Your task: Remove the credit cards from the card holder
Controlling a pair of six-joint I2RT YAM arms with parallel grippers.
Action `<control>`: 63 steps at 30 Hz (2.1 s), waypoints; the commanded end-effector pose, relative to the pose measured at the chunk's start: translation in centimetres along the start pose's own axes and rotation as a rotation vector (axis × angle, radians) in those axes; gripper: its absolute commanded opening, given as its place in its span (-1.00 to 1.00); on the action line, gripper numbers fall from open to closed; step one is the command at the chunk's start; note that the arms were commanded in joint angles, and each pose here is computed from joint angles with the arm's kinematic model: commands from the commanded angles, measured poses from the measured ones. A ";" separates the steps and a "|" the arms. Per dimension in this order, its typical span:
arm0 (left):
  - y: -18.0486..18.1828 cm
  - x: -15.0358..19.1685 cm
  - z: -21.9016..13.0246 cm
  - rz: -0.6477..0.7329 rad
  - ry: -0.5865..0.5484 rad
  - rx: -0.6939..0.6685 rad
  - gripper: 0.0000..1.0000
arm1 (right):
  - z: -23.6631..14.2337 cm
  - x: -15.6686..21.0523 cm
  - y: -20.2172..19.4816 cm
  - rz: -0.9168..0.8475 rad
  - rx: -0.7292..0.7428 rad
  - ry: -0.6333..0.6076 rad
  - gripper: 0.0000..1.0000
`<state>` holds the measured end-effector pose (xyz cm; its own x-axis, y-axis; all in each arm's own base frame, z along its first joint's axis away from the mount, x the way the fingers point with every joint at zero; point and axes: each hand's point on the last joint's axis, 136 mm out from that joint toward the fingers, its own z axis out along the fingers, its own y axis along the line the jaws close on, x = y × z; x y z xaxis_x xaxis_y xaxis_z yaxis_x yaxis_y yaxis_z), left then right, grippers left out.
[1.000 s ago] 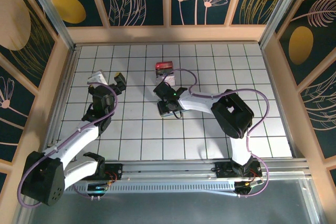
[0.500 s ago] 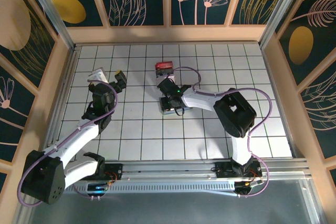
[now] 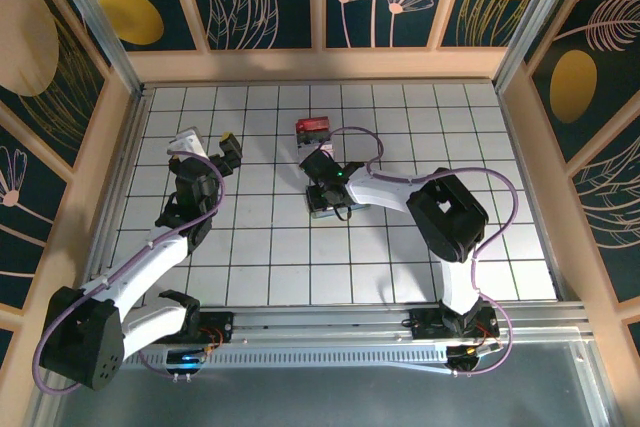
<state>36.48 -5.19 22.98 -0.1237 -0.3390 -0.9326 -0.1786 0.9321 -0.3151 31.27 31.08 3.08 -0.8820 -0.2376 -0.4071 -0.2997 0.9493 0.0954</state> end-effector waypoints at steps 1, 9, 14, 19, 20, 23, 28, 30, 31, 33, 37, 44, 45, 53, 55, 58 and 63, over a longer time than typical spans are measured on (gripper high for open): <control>-0.4 -1.5 0.1 0.003 -0.030 0.005 0.97 | -2.3 -1.6 -0.6 0.011 0.032 -0.053 0.07; -0.4 -1.4 0.1 0.005 -0.027 0.008 0.98 | -2.7 -2.0 -1.3 0.011 0.069 -0.071 0.10; -0.4 -1.4 0.1 0.006 -0.026 0.008 0.98 | -2.9 -2.1 -1.5 0.013 0.078 -0.079 0.15; -0.4 -1.5 0.1 0.006 -0.028 0.009 0.98 | -3.2 -2.4 -1.8 0.016 0.092 -0.090 0.15; -0.4 -1.4 0.0 0.007 -0.028 0.009 0.98 | -3.2 -2.4 -1.9 0.018 0.094 -0.092 0.15; -0.4 -1.5 0.0 0.007 -0.028 0.006 0.98 | -3.3 -2.5 -1.9 0.017 0.092 -0.094 0.15; -0.5 -1.6 0.0 0.007 -0.030 0.010 0.98 | -3.1 -2.5 -1.0 0.009 0.049 -0.086 0.24; -0.5 -1.6 0.0 0.005 -0.029 0.013 0.98 | -3.2 -2.5 -0.8 0.008 0.033 -0.088 0.26; -0.5 -1.6 0.0 0.004 -0.029 0.015 0.98 | -3.3 -2.5 -0.6 0.007 0.023 -0.089 0.27; -0.7 -1.6 0.0 0.004 -0.028 0.023 0.98 | -3.2 -2.4 -0.6 0.009 0.018 -0.088 0.24; -1.0 -1.4 0.1 0.004 -0.022 0.038 0.98 | -2.9 -1.9 -0.6 0.012 0.008 -0.079 0.02; -1.2 -1.2 0.3 -0.002 -0.013 0.048 0.98 | -1.7 -0.7 -0.9 0.013 0.013 -0.038 0.04; -1.3 -1.2 0.3 -0.004 -0.012 0.049 0.98 | -1.5 -0.6 -0.9 0.012 0.010 -0.033 0.04; -1.7 -1.2 0.3 -0.006 -0.005 0.070 0.97 | 0.1 0.6 -1.9 0.032 0.032 0.008 -0.02; -2.0 -1.1 0.4 -0.002 0.001 0.082 0.98 | 0.3 0.7 -2.6 0.055 0.033 0.016 -0.06; -2.3 -1.1 0.4 -0.003 0.006 0.097 0.98 | 0.4 0.8 -2.9 0.065 0.031 0.019 -0.02; -2.5 -0.8 0.7 -0.003 0.020 0.102 0.98 | 0.2 0.9 -2.0 0.044 -0.002 0.018 -0.02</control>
<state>37.18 -6.87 23.05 -0.1613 -0.3343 -0.9285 -0.1024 0.9415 -0.3212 31.74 28.60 2.96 -0.8962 -0.1924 -0.3997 -0.2509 0.9629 0.0990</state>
